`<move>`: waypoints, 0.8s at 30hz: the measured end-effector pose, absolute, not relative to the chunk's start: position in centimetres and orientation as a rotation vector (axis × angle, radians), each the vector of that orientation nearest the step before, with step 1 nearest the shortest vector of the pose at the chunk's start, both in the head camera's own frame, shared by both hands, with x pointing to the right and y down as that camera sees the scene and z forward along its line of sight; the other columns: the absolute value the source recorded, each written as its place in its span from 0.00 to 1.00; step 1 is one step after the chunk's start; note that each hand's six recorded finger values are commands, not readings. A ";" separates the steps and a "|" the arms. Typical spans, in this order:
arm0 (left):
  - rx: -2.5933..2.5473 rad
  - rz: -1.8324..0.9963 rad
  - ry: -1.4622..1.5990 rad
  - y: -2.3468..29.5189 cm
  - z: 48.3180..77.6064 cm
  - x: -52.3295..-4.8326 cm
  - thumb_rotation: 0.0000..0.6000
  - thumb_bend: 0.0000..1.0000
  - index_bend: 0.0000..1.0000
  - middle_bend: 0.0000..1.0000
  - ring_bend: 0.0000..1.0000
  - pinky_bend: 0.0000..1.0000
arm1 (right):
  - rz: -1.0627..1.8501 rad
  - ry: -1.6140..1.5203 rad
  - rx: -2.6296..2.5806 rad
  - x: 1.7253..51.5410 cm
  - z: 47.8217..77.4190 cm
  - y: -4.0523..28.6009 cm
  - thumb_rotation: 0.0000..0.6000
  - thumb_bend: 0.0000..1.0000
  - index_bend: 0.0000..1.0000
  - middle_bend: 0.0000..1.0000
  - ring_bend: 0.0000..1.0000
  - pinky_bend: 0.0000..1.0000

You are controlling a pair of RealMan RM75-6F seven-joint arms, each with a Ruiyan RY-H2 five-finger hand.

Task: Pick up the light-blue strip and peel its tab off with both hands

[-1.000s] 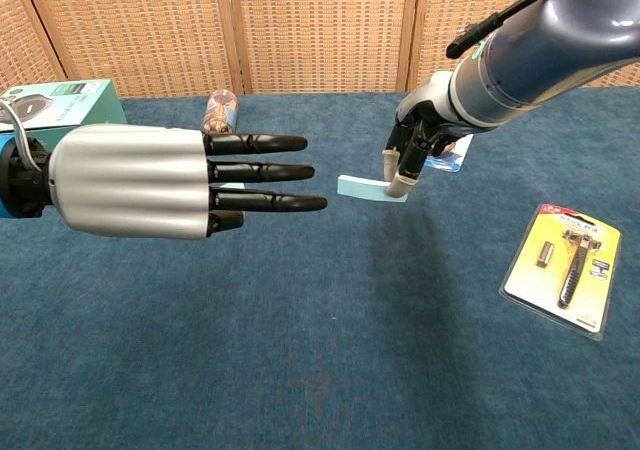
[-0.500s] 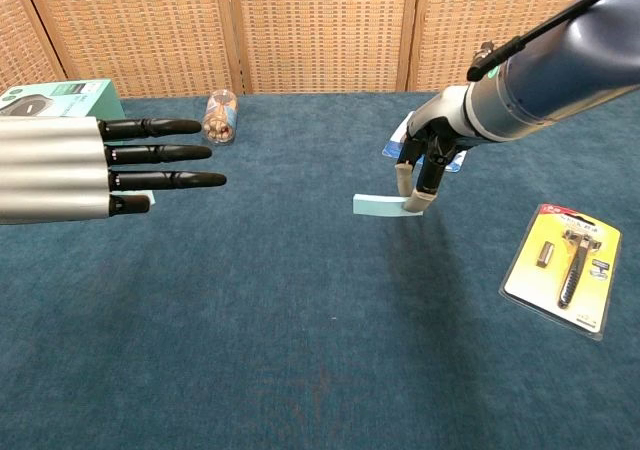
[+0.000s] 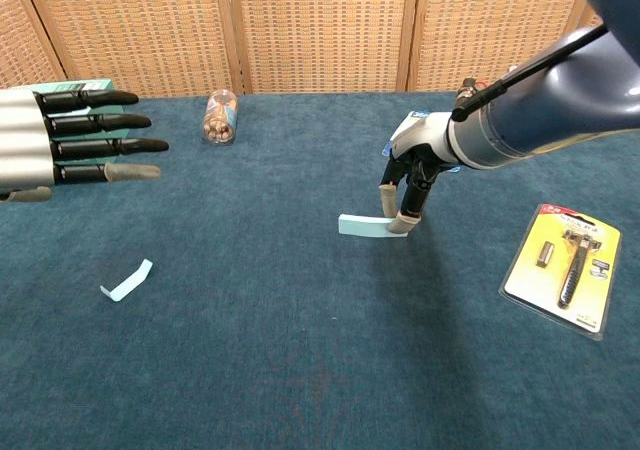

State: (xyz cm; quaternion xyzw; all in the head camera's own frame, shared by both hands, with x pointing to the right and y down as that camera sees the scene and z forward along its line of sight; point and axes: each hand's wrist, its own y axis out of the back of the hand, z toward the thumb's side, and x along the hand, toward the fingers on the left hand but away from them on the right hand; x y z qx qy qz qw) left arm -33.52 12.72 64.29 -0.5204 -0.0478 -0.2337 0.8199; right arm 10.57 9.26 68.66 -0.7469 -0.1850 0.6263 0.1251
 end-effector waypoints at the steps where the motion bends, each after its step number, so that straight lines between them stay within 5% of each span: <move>1: -1.109 -0.504 -0.075 12.3 63.8 -33.7 1.00 0.00 0.00 0.00 0.00 0.00 | 1.815 -0.546 -2.185 10.5 68.6 9.2 1.00 0.00 0.05 0.00 0.00 0.00; 12: -1.150 -0.640 0.156 9.0 60.7 -37.4 1.00 0.00 0.00 0.00 0.00 0.00 | 1.691 -0.664 -2.264 12.3 67.1 8.6 1.00 0.00 0.00 0.00 0.00 0.00; 24: -1.410 -0.883 0.734 8.6 57.3 -42.8 1.00 0.00 0.00 0.00 0.00 0.00 | 1.304 -0.790 -1.985 17.6 63.3 6.5 1.00 0.00 0.00 0.00 0.00 0.00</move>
